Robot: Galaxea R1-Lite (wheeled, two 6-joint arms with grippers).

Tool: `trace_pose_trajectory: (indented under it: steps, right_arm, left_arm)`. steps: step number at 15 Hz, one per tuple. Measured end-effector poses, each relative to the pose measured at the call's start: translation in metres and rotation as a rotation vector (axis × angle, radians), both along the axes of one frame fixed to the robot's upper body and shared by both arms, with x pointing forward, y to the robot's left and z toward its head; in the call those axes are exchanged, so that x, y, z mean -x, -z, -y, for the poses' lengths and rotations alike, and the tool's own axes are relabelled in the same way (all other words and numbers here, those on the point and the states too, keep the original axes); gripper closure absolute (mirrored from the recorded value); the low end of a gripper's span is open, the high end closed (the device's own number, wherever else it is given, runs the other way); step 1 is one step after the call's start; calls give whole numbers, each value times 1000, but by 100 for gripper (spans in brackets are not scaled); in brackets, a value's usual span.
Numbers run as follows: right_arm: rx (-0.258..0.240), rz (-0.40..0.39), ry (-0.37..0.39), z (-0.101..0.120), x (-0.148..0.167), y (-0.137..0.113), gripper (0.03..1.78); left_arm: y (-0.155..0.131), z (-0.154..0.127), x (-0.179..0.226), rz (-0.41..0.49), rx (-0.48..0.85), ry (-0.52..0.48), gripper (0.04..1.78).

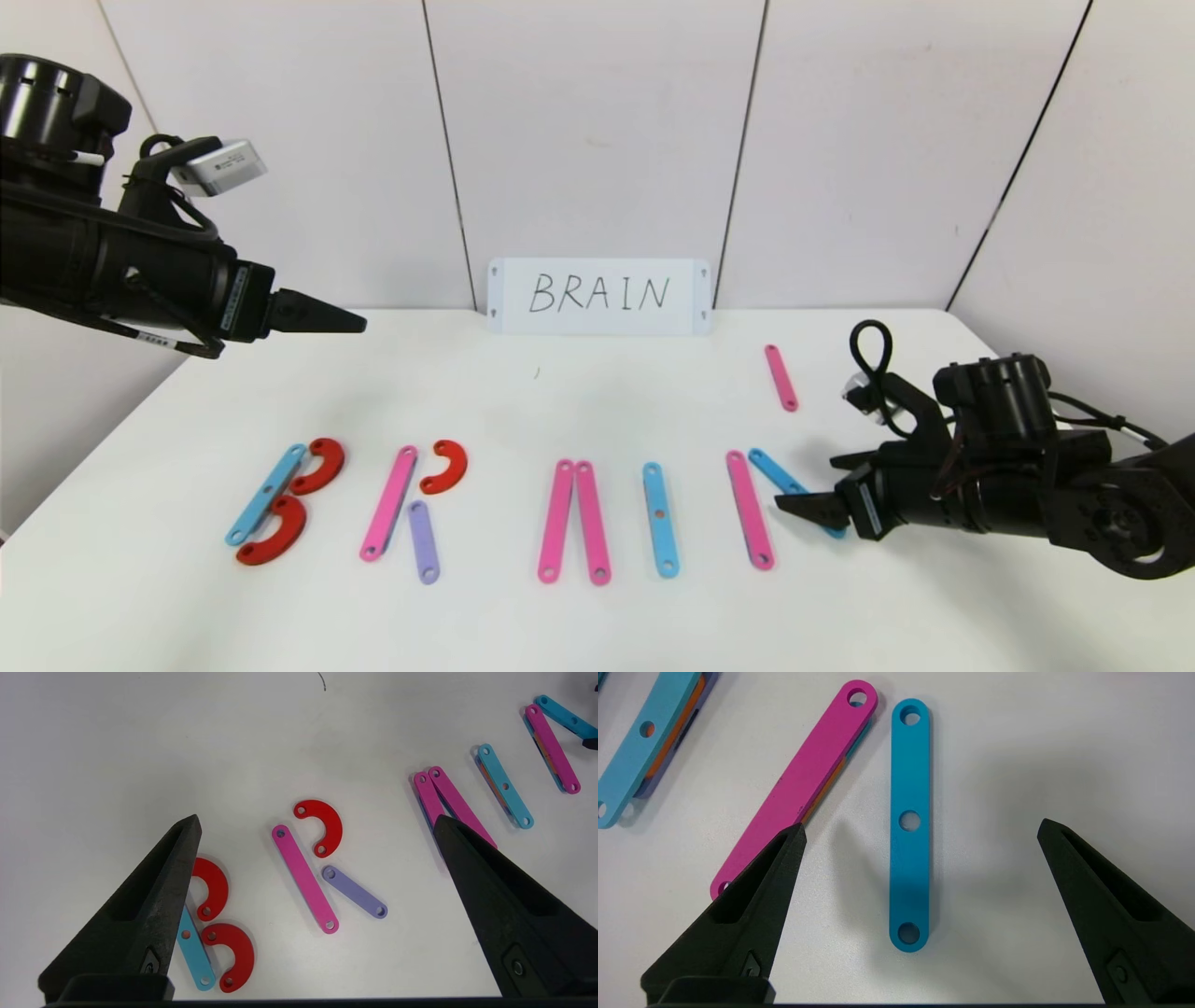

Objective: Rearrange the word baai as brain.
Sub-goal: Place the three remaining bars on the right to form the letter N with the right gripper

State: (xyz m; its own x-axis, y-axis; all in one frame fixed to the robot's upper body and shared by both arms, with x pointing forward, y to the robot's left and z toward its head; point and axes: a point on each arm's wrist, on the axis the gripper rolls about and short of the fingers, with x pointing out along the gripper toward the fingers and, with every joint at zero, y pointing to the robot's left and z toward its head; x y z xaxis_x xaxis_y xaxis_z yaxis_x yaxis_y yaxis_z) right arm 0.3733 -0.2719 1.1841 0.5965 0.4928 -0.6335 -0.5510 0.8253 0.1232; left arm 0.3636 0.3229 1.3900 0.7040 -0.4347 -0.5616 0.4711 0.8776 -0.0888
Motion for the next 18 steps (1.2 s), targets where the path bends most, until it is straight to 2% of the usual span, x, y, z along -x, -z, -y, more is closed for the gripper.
trace_pose_trajectory:
  steps: [4, 6, 8, 11, 13, 15, 18]
  right_arm:
    - [-21, 6, -3, -16, -2, -6, 8]
    - [-30, 16, 39, -26, -7, -12, 8]
    - [-28, 36, 108, -36, -16, -19, 8]
    - [27, 91, 246, -47, -35, -23, 8]
    - [58, 112, 326, -49, -47, -21, 8]
    - [59, 125, 391, -51, -62, -18, 8]
    - [87, 134, 472, -51, -85, -12, 8]
  left_arm:
    - [0, 0, 0, 0, 0, 0, 9]
    - [0, 1, 0, 0, 0, 2, 9]
    - [0, 1, 0, 0, 0, 3, 9]
    - [0, 1, 0, 0, 0, 2, 9]
    - [-1, 1, 2, 4, 0, 3, 9]
    - [-1, 3, 3, 2, 0, 11, 9]
    - [0, 4, 3, 1, 0, 16, 9]
